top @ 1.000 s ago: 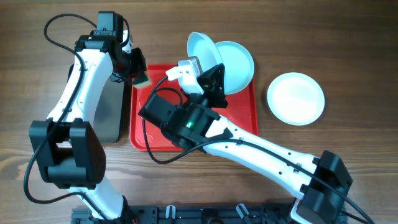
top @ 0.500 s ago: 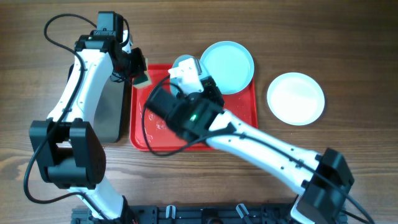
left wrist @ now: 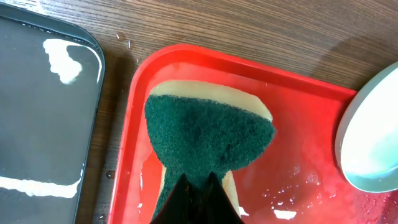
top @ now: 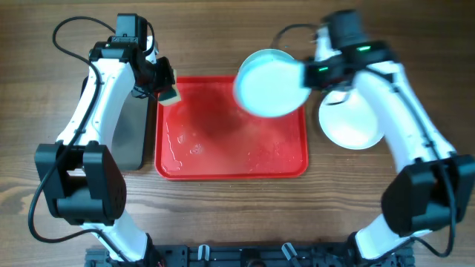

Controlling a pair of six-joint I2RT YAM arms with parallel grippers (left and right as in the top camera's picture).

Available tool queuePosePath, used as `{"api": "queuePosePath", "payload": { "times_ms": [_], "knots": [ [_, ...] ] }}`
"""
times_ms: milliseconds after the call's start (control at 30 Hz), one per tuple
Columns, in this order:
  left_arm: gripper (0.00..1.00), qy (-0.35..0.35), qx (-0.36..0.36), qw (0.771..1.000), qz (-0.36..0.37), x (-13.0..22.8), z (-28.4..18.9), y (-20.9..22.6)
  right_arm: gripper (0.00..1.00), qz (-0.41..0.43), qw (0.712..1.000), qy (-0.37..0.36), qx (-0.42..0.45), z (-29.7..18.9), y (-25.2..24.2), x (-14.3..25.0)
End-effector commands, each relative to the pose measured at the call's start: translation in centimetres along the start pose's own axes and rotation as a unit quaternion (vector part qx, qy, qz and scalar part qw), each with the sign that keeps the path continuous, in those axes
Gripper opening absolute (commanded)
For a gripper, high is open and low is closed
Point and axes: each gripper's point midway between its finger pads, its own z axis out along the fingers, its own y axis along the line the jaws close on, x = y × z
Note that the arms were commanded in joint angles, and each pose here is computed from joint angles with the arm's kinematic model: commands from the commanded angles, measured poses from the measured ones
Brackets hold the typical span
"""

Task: Clean dirty plates on tray and stack at the side
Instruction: 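Place the light-blue plate onto the white plate right of the tray, then grip the remaining light-blue plate with the right gripper, pull it center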

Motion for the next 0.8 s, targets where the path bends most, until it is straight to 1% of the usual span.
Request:
{"api": "queuePosePath", "payload": {
  "times_ms": [0,133,267,333,467,700,733,767],
  "knots": [
    [0.04,-0.01,0.007,1.0,-0.006,-0.6,-0.7,-0.1,0.04,0.063,0.998,0.022,-0.02,-0.1,-5.2,0.7],
    [0.04,-0.01,0.007,1.0,-0.006,-0.6,-0.7,-0.1,0.04,0.15,0.988,0.027,0.009,0.4,-12.4,2.1],
    [0.04,-0.01,0.007,1.0,-0.006,-0.6,-0.7,-0.1,0.04,0.218,0.975,0.032,0.036,0.7,-17.9,4.3],
    [0.04,-0.01,0.007,1.0,-0.006,-0.6,-0.7,-0.1,0.04,0.238,0.969,0.038,0.054,0.8,-19.7,5.5],
    [0.04,-0.01,0.007,1.0,-0.006,-0.6,-0.7,-0.1,0.04,0.257,0.962,0.048,0.074,0.9,-21.2,6.8],
    [0.04,-0.01,0.007,1.0,-0.006,-0.6,-0.7,-0.1,0.04,0.266,0.955,0.079,0.103,0.6,-21.8,8.7],
    [0.04,-0.01,0.007,1.0,-0.006,-0.6,-0.7,-0.1,0.05,0.268,0.954,0.085,0.104,0.5,-21.7,8.9],
    [0.04,-0.01,0.007,1.0,-0.006,-0.6,-0.7,-0.1,0.08,0.268,0.953,0.092,0.104,0.4,-21.6,9.3]
  ]
}}
